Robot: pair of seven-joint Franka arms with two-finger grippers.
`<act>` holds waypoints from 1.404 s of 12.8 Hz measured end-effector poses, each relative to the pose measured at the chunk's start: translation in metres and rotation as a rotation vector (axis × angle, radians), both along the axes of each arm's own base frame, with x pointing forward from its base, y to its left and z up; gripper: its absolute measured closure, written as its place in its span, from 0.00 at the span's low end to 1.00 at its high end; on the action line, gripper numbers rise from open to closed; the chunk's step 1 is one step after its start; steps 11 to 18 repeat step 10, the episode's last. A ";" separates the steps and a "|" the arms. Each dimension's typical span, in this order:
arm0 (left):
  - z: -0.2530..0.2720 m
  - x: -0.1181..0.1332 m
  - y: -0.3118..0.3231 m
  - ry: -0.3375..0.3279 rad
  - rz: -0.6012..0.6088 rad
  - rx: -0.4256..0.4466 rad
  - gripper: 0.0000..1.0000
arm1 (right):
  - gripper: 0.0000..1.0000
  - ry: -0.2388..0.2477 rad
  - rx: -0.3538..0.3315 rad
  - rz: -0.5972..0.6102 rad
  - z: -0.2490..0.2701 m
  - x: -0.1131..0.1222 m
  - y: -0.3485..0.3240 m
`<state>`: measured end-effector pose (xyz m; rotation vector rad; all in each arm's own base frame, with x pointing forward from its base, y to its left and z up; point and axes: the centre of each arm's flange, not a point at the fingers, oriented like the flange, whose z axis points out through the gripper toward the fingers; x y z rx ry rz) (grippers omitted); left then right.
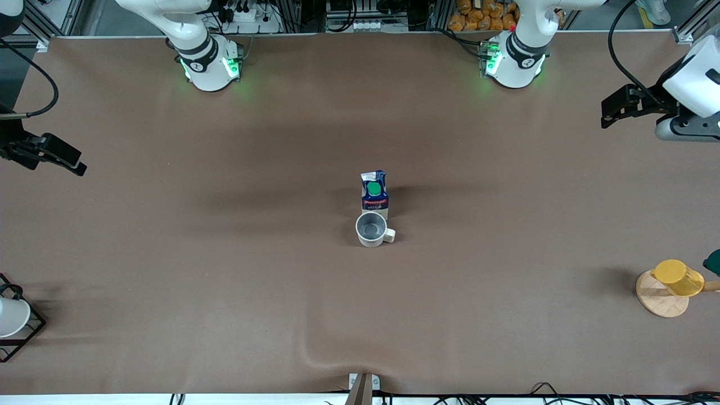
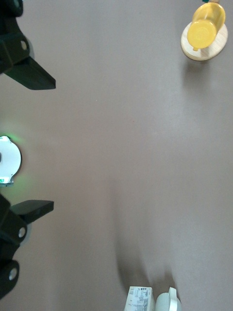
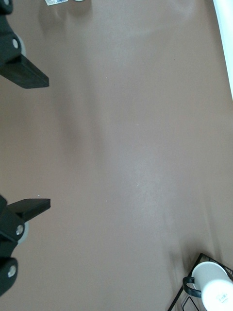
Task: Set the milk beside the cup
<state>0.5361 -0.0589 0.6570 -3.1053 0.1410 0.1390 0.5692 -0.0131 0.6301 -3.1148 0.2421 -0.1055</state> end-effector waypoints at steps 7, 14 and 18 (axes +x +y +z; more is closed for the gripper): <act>0.005 0.003 0.008 -0.026 0.012 -0.007 0.00 | 0.00 0.010 0.000 0.000 -0.004 0.001 0.000; 0.005 0.003 0.009 -0.029 0.014 -0.007 0.00 | 0.00 0.016 0.000 0.000 -0.007 0.003 0.000; 0.005 0.003 0.009 -0.029 0.014 -0.007 0.00 | 0.00 0.016 0.000 0.000 -0.007 0.003 0.000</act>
